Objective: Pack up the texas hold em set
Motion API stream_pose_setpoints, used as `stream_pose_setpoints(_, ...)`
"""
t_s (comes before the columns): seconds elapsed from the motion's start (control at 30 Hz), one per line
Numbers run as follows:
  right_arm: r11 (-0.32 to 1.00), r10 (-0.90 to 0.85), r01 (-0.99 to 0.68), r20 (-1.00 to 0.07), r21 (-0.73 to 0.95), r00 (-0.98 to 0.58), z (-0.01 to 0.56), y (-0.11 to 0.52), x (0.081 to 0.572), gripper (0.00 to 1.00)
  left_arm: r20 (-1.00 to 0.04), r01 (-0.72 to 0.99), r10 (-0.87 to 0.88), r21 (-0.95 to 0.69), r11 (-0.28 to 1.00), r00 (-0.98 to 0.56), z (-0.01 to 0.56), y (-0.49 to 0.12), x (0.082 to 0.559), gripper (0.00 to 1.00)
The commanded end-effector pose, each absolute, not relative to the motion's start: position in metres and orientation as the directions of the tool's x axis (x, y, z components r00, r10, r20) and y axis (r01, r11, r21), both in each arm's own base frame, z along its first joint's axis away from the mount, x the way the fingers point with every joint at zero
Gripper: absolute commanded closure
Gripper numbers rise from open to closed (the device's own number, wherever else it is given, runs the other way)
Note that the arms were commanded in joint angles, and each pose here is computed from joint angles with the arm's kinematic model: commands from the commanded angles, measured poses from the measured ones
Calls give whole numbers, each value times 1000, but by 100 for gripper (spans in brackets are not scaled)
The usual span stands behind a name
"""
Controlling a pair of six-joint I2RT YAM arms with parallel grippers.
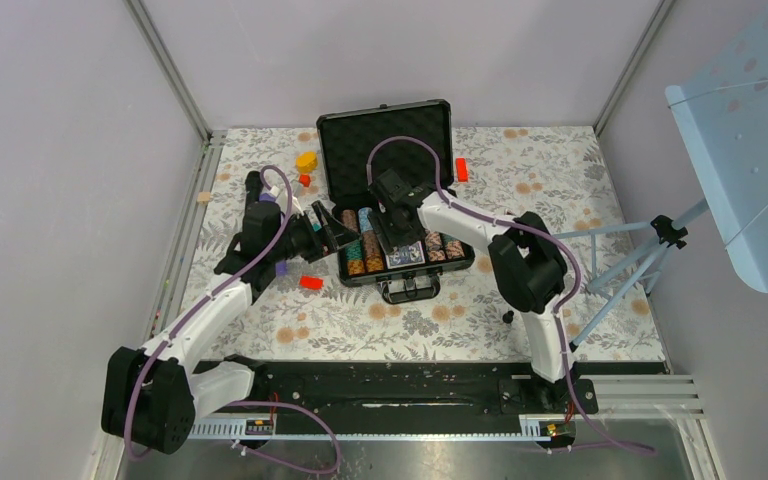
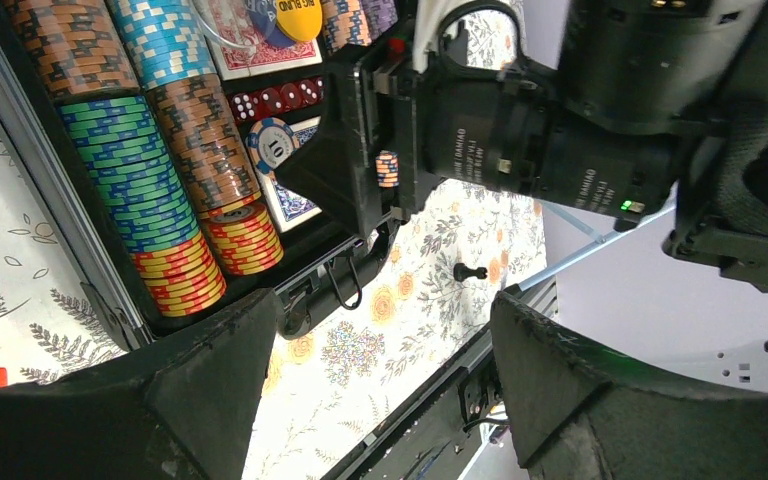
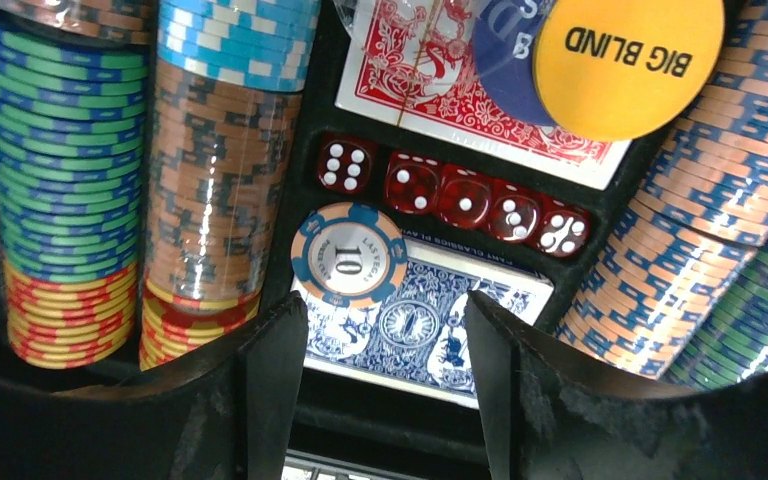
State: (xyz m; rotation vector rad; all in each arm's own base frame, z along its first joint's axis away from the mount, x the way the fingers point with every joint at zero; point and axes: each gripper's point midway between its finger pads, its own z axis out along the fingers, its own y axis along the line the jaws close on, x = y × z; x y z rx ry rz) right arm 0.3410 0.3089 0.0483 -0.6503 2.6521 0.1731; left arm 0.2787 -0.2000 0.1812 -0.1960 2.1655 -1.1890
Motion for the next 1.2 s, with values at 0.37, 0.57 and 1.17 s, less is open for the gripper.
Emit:
stream_pose_setpoints(0.37,852,-479,-523,-382,13,-790,41,333,336,33,-510,224,-407,-789,573,-758,191,-200,278,23)
stream_pose_setpoints(0.57,851,-494,-525,-361,-12,-791,34,329,337,40,-512,226,-406,-788,572,-757,192,-200,278,23)
stream_pose_setpoints(1.17,856,-475,-513,-481,-58,-737,65,324,353,57,-507,219,-401,-787,577,-763,190,-199,277,23)
